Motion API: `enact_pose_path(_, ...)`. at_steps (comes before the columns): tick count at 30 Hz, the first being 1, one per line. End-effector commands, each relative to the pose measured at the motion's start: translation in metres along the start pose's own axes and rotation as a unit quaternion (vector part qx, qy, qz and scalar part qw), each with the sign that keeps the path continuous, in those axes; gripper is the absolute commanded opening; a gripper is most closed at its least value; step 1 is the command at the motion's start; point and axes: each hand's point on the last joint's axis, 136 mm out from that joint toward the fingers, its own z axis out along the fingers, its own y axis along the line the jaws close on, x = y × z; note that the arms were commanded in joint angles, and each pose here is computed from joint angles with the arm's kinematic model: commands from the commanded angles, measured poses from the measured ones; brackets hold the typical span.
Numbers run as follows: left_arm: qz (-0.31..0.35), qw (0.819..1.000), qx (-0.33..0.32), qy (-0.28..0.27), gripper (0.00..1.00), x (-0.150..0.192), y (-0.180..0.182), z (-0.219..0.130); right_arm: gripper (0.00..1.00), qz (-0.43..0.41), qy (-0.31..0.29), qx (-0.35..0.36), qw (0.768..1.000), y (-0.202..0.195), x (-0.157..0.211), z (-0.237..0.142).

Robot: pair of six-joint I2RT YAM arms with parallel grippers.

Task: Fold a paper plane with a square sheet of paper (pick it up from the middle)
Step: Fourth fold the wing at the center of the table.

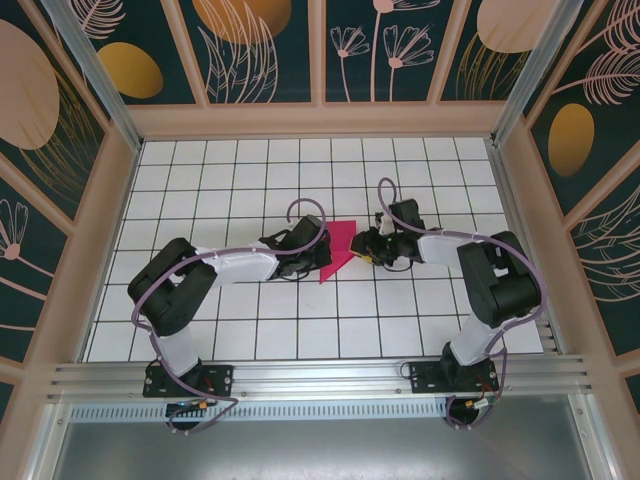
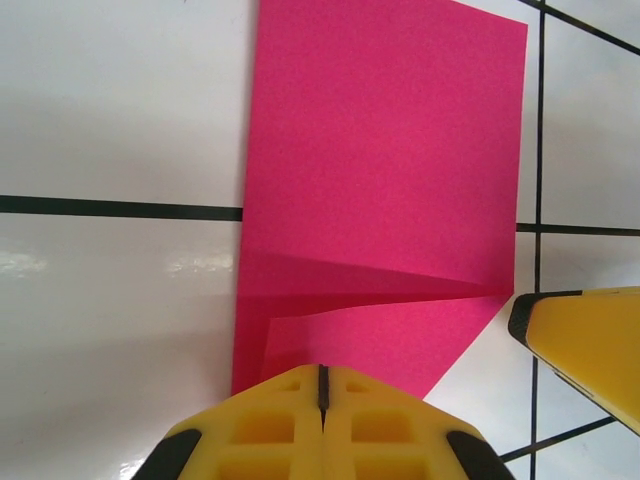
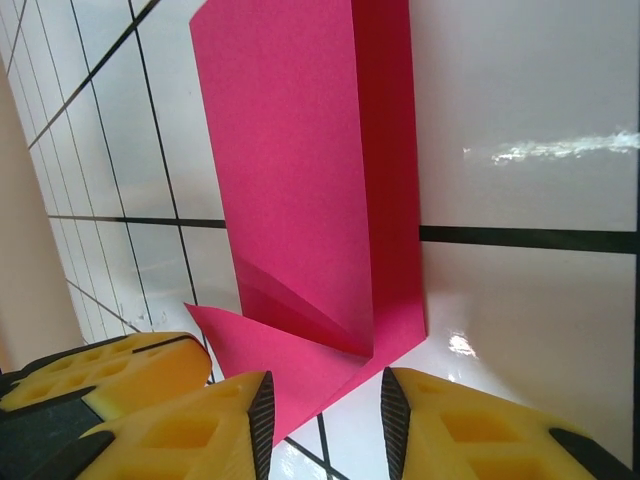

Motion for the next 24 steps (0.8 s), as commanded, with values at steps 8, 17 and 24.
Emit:
enact_pose_path(8, -0.003, 1.000, -0.015, 0.000, 0.00, -0.003, 0.007, 0.004, 0.34, -0.007, 0.028, -0.040, 0.999, 0.004, 0.003, 0.014)
enact_pose_path(17, -0.004, 1.000, -0.010, 0.003, 0.01, -0.004, 0.007, 0.002, 0.22, -0.028, 0.042, -0.093, 0.994, 0.020, 0.005, 0.017)
enact_pose_path(24, -0.001, 1.000, -0.002, -0.015, 0.07, -0.017, 0.001, -0.018, 0.01, -0.011, 0.046, -0.082, 0.995, 0.021, 0.002, 0.016)
